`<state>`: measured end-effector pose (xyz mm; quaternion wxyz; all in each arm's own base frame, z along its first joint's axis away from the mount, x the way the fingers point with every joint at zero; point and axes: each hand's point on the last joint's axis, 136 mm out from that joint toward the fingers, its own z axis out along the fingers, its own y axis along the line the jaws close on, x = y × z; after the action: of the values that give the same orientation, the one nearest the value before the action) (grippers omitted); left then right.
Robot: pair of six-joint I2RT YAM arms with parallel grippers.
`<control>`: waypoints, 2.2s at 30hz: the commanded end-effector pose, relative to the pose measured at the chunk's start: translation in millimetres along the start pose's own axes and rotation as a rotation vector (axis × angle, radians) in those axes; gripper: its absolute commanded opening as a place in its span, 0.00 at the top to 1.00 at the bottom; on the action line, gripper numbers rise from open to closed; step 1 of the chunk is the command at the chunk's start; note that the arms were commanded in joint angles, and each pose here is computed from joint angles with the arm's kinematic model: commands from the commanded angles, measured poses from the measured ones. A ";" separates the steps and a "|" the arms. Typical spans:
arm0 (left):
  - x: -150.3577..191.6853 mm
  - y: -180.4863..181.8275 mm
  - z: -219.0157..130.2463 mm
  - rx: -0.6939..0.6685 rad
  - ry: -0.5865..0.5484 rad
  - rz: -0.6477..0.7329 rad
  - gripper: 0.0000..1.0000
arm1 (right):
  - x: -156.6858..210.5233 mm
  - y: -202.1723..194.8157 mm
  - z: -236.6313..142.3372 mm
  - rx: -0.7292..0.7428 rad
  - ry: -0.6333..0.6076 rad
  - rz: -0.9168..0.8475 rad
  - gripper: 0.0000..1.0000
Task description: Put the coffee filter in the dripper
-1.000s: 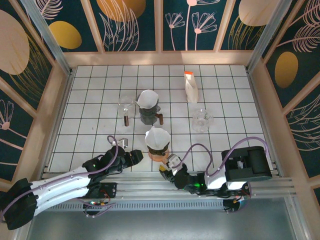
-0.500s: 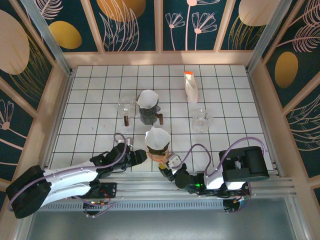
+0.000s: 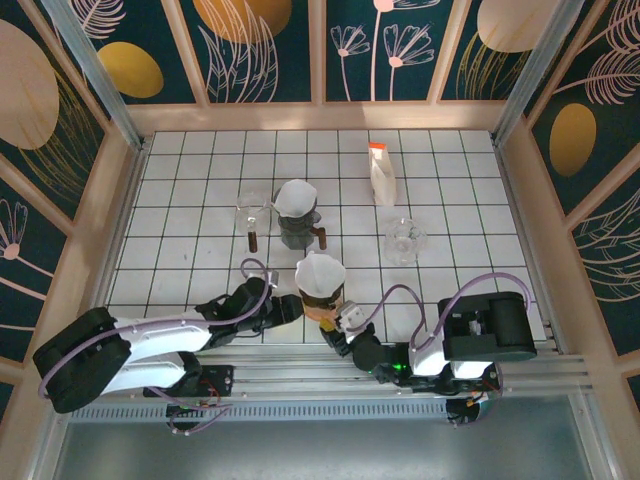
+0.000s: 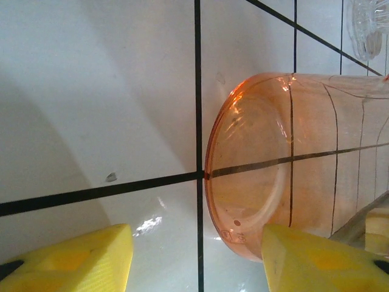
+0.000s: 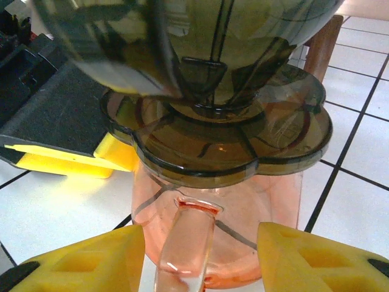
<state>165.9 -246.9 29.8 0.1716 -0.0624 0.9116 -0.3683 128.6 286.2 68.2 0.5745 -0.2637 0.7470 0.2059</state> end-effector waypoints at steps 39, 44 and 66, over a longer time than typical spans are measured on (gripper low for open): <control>-68.3 -74.0 88.2 0.086 -0.013 0.060 0.49 | -19.3 -87.6 40.9 0.187 -0.093 0.168 0.53; -77.6 -74.7 93.8 0.075 -0.031 0.055 0.50 | -22.6 -95.2 47.3 0.208 -0.102 0.176 0.53; -70.5 -57.4 74.8 0.047 -0.029 0.013 0.48 | -32.7 -119.0 71.7 0.255 -0.127 0.201 0.53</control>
<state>258.4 -326.7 33.1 0.1702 -0.0666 0.9031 -0.3886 256.4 237.5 69.7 0.6093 -0.1073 0.7661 0.1741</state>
